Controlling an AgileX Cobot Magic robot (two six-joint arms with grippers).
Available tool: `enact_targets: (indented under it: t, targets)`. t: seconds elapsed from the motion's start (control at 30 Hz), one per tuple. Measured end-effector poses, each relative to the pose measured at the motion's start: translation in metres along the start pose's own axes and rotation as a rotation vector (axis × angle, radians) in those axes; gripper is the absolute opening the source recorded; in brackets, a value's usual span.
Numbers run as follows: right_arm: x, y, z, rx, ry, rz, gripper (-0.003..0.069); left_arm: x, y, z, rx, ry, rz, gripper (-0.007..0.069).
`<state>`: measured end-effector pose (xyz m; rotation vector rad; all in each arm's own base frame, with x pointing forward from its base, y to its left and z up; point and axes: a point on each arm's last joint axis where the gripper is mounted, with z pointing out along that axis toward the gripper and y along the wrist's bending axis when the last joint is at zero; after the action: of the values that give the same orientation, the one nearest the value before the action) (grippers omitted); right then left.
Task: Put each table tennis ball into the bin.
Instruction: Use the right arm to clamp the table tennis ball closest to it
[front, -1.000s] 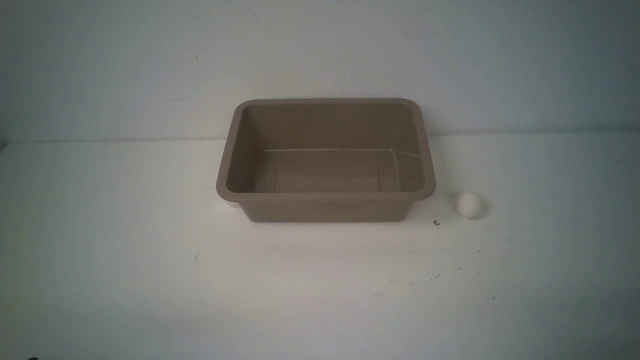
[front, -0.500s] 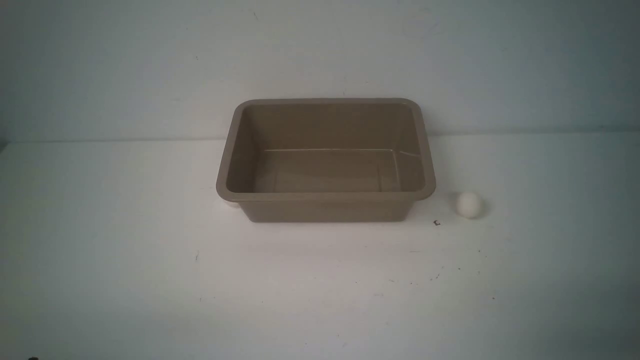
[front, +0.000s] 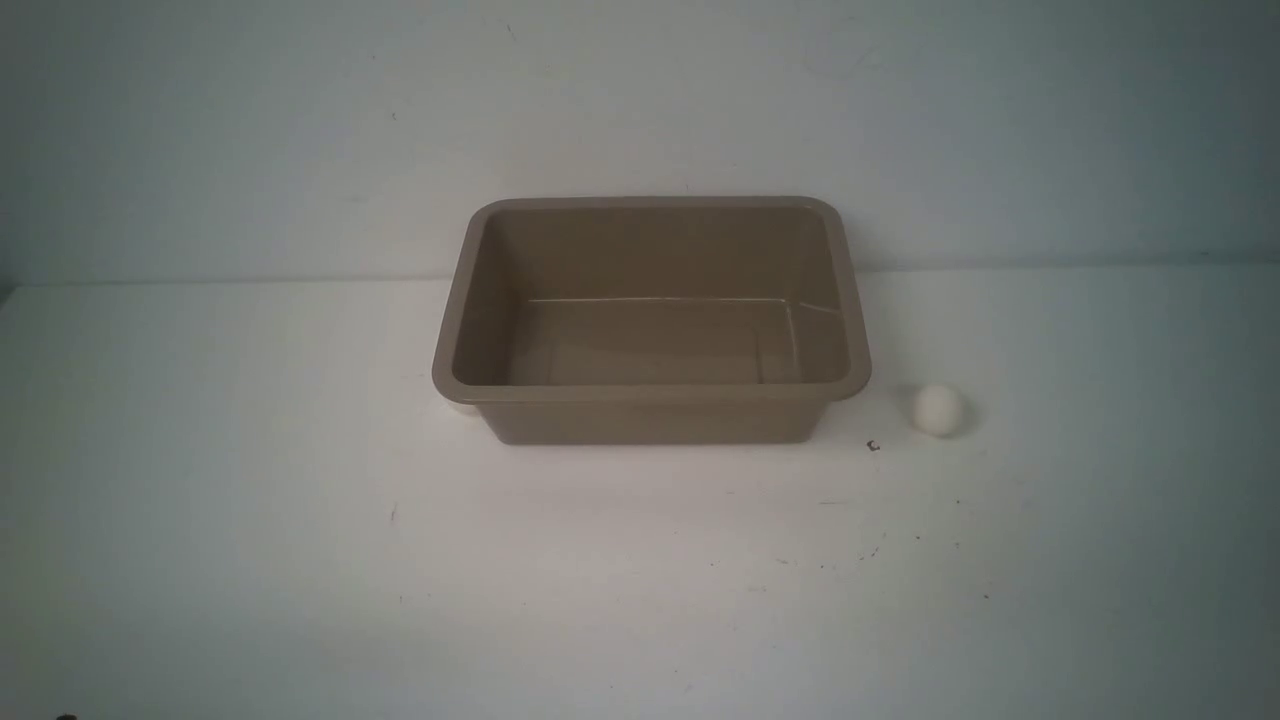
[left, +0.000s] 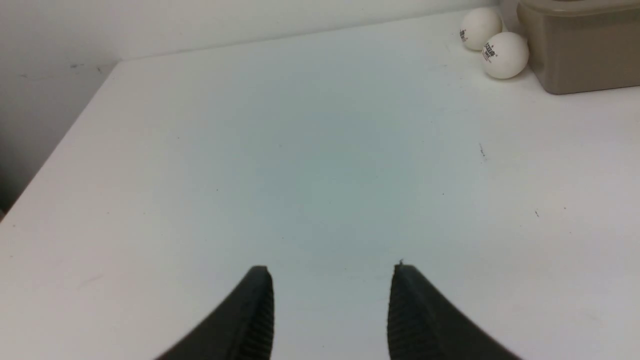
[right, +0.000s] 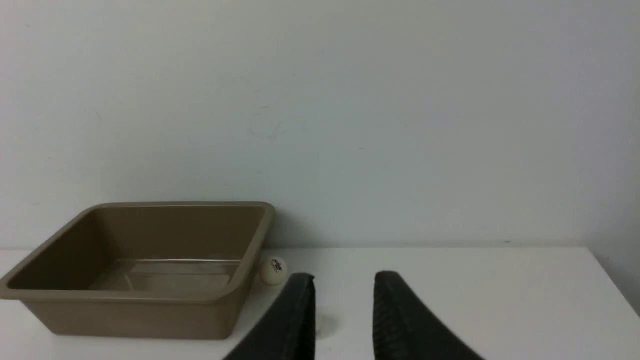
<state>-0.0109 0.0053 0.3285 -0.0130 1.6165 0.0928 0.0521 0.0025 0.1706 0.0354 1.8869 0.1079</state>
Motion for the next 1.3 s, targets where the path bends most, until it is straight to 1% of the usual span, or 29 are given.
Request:
enact_targets:
  t: [0.2, 0.67, 0.83, 0.97, 1.03, 1.1, 1.17, 1.23, 1.3]
  targets:
    - [-0.001, 0.002, -0.001, -0.026, -0.007, 0.028, 0.0159, 0.000, 0.000, 0.000, 0.000, 0.000, 0.000, 0.0289]
    - [-0.006, 0.017, -0.003, -0.191, -0.040, 0.221, 0.0159, 0.000, 0.000, 0.000, -0.001, -0.001, 0.008, 0.0289]
    - [-0.007, 0.019, -0.003, -0.220, -0.042, 0.252, 0.0159, -0.001, 0.000, 0.000, 0.000, -0.006, 0.007, 0.0289]
    - [0.000, 0.021, -0.003, -0.229, 0.031, 0.188, 0.0165, -0.003, -0.002, 0.000, 0.025, -0.036, -0.068, 0.0289]
    - [0.006, 0.022, -0.001, -0.238, 0.104, 0.093, 0.0195, -0.005, -0.004, 0.000, 0.043, -0.058, -0.126, 0.0289]
    - [0.008, 0.023, 0.004, -0.249, 0.154, 0.051, 0.0221, -0.006, -0.005, 0.000, 0.056, -0.067, -0.167, 0.0289]
    - [0.008, 0.022, 0.017, -0.252, 0.223, 0.039, 0.0242, -0.008, -0.007, 0.000, 0.083, -0.086, -0.262, 0.0289]
    - [0.007, 0.021, 0.028, -0.249, 0.270, 0.037, 0.0247, -0.010, -0.008, -0.001, 0.104, -0.101, -0.342, 0.0289]
    - [0.007, 0.020, 0.050, -0.243, 0.367, 0.029, 0.0249, -0.014, -0.009, -0.001, 0.130, -0.135, -0.454, 0.0289]
